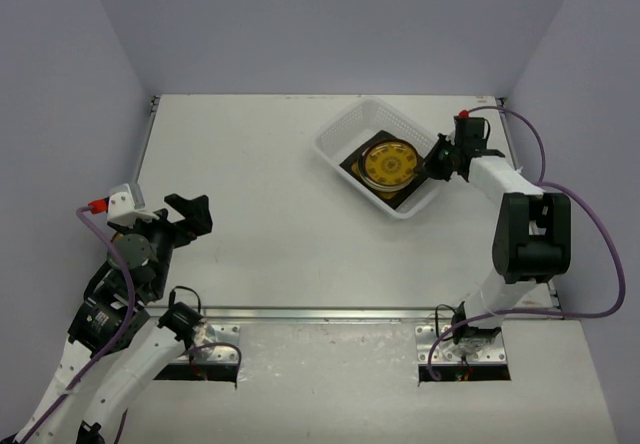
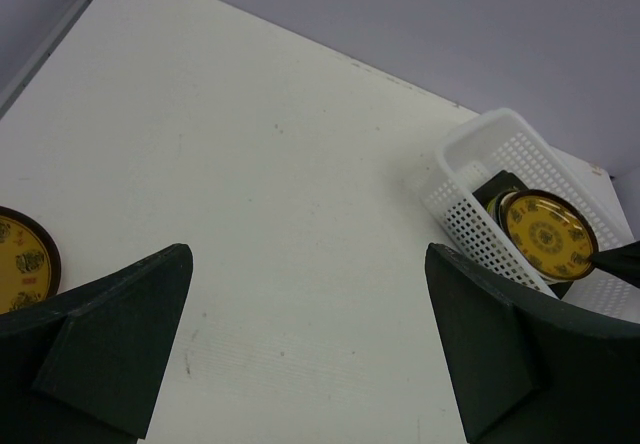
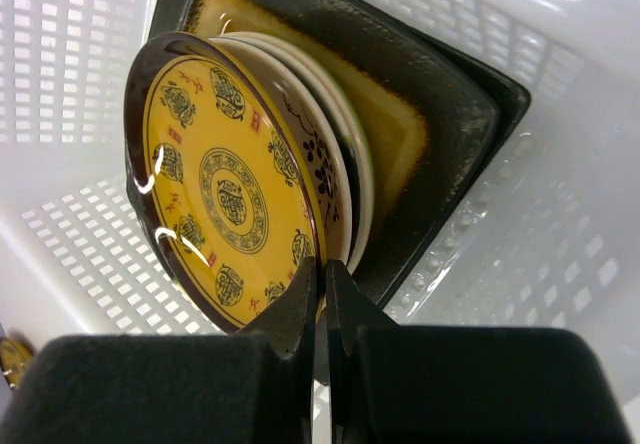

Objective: Place the plates into the plastic bin on the countertop

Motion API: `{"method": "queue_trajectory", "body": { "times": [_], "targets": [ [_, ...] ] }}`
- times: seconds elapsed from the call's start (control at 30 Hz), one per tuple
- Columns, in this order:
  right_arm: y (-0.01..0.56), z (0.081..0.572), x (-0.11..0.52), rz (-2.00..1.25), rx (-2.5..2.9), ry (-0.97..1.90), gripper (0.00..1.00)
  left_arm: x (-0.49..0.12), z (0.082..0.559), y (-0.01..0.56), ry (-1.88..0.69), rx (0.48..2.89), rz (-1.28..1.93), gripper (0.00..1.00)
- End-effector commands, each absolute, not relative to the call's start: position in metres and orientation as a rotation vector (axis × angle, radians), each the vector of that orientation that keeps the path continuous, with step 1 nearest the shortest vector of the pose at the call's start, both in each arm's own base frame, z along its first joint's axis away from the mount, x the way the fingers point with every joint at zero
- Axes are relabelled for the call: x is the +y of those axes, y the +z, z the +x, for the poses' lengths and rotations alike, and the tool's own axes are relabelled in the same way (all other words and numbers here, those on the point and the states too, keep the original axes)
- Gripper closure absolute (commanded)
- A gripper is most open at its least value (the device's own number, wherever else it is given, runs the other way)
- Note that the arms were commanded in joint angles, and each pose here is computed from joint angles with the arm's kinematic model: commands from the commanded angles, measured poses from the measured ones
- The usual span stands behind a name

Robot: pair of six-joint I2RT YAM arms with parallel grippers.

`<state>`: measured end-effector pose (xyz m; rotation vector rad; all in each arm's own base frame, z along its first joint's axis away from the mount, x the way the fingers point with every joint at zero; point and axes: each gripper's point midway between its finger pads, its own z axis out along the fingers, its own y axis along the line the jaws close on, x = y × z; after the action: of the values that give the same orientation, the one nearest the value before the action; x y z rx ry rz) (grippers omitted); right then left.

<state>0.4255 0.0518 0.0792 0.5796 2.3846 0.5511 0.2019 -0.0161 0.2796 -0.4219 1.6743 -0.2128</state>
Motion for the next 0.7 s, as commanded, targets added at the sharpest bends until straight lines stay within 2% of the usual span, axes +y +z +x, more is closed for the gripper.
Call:
{"method": "queue_trajectory", "body": {
  "times": [0.0,0.3,0.33,0.5,0.53,0.57,0.6,0.67],
  "targets": [
    [0.100,0.440,0.062,0.486,2.339,0.568,1.00,-0.017,0.203,0.288,-0.229,1.639,-0.417,0.00],
    [0.108,0.446,0.065,0.473,2.344,0.567,1.00,-0.016,0.203,0.288,-0.228,1.638,-0.418,0.00],
    [0.109,0.446,0.065,0.473,2.344,0.567,0.97,-0.016,0.203,0.288,-0.228,1.638,-0.418,0.00],
    [0.129,0.444,0.066,0.443,2.319,0.578,0.48,-0.016,0.204,0.287,-0.224,1.643,-0.418,0.00],
    [0.136,0.445,0.065,0.438,2.303,0.572,0.47,-0.017,0.204,0.286,-0.221,1.648,-0.417,0.00],
    [0.143,0.445,0.063,0.434,2.294,0.558,0.41,-0.017,0.205,0.286,-0.219,1.650,-0.418,0.00],
    [0.154,0.443,0.060,0.425,2.285,0.534,0.30,-0.016,0.206,0.285,-0.211,1.655,-0.422,0.00],
    [0.175,0.442,0.056,0.404,2.250,0.505,0.26,-0.017,0.208,0.283,-0.199,1.673,-0.424,0.00]
  ]
}}
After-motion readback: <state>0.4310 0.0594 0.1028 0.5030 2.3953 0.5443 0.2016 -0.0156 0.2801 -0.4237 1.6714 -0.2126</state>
